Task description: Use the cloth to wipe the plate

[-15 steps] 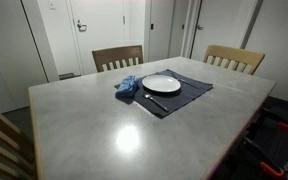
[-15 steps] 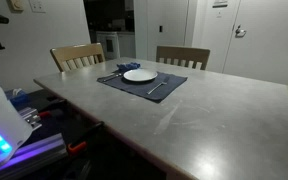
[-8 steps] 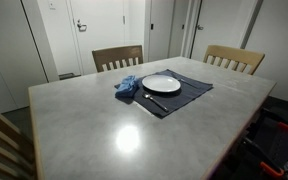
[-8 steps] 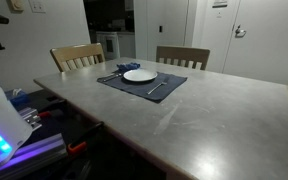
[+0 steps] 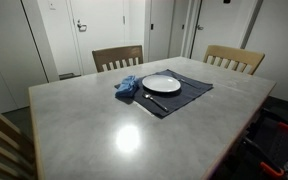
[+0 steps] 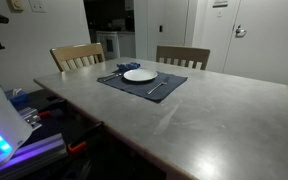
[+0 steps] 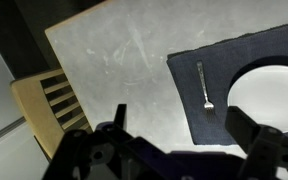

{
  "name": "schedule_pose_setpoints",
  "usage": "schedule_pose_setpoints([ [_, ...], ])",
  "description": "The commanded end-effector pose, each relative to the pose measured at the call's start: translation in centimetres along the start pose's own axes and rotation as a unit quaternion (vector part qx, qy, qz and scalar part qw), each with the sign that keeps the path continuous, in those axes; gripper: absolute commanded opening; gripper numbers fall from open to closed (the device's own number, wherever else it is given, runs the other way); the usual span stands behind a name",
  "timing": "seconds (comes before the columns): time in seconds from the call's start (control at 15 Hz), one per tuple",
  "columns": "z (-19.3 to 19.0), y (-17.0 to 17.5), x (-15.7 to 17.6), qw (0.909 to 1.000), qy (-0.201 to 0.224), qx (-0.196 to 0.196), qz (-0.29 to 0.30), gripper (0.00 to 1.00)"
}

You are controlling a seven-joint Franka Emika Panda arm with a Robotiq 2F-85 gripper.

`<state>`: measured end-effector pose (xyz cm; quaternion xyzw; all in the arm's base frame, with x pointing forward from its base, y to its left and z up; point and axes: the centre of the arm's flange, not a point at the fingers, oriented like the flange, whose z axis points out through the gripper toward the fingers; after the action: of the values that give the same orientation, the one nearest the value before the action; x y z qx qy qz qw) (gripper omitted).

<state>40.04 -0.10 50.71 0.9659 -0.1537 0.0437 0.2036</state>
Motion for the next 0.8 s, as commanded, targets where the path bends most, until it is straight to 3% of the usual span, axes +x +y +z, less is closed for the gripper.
schedule_pose_setpoints([
  [0.0, 1.2, -4.9, 5.3, 0.9996, -0.020, 0.000, 0.018, 1.00],
  [0.33, 2.7, -12.0, 8.1, 0.9956, -0.030, 0.022, 0.086, 1.00],
  [0.47, 2.8, -14.1, 8.7, 0.9908, -0.047, 0.048, 0.118, 1.00],
  [0.53, 2.9, -12.1, 6.6, 0.9944, -0.035, 0.028, 0.096, 1.00],
  [0.73, 3.1, -13.8, 7.5, 0.9923, -0.043, 0.036, 0.110, 1.00],
])
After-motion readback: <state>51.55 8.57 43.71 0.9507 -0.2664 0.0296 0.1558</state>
